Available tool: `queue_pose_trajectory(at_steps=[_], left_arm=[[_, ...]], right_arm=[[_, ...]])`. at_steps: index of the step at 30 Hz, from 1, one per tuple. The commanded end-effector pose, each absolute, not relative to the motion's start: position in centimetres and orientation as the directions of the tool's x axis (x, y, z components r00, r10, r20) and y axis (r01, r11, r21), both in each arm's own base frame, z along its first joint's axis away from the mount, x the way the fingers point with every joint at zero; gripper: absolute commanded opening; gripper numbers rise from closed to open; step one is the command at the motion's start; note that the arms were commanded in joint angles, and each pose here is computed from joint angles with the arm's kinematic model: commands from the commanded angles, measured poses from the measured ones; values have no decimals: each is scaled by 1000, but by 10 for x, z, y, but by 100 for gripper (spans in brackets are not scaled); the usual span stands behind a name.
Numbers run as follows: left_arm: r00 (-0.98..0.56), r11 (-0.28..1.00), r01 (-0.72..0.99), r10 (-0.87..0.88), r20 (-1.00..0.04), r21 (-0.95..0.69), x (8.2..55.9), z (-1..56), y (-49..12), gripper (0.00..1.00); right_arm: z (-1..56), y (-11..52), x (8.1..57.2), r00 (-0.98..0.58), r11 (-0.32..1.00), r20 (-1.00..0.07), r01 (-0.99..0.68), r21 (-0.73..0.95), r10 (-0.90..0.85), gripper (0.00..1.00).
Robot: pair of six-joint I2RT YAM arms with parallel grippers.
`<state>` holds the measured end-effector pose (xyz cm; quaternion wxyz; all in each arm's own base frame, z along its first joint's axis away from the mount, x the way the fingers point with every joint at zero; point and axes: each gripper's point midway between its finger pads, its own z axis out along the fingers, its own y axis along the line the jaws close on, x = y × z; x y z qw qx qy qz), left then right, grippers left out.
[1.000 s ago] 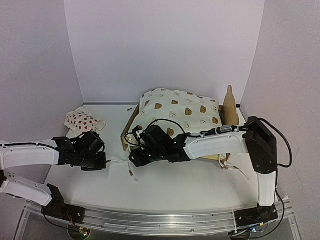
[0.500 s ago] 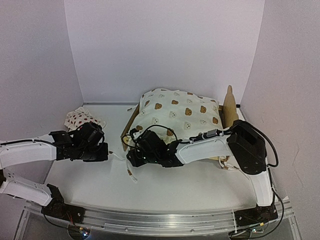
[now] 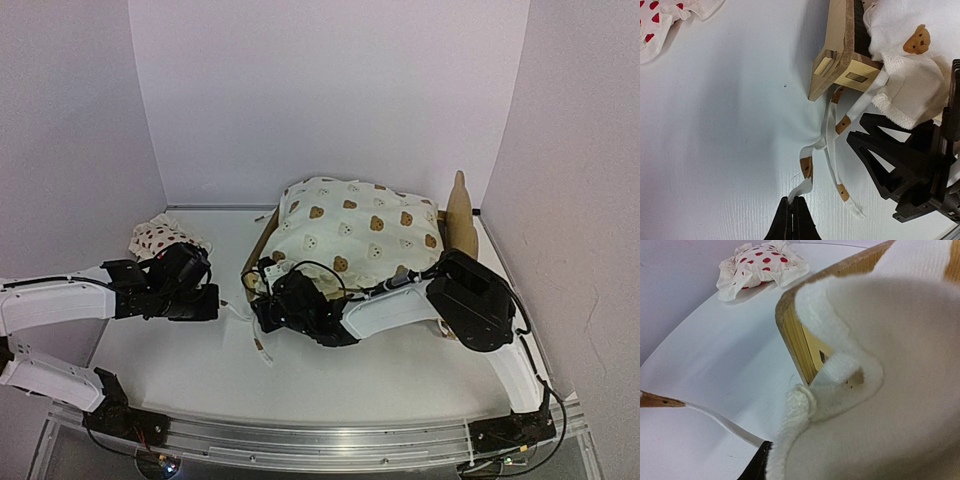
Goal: Set up the pet bed
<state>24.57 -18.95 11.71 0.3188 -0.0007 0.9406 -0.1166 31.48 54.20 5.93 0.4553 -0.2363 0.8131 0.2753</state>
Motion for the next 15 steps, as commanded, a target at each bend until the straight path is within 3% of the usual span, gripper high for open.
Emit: queue_pose_trajectory(at_steps=[1, 10, 13, 15], left_arm=[[-751, 962, 102, -93, -653, -253, 260, 143, -200, 0], [-739, 959, 118, -87, -668, -256, 262, 148, -203, 0], [-736, 958, 125, -84, -672, -257, 263, 150, -203, 0], [-736, 957, 127, -84, -672, -260, 262, 151, -203, 0]], right_arm=[[80, 557, 324, -403, 712, -912, -663, 230, -80, 27], [78, 558, 330, -359, 723, -928, -667, 178, -103, 12], [79, 557, 334, -346, 739, -933, -654, 163, -100, 11], [78, 554, 338, -344, 757, -934, -634, 157, -94, 16]])
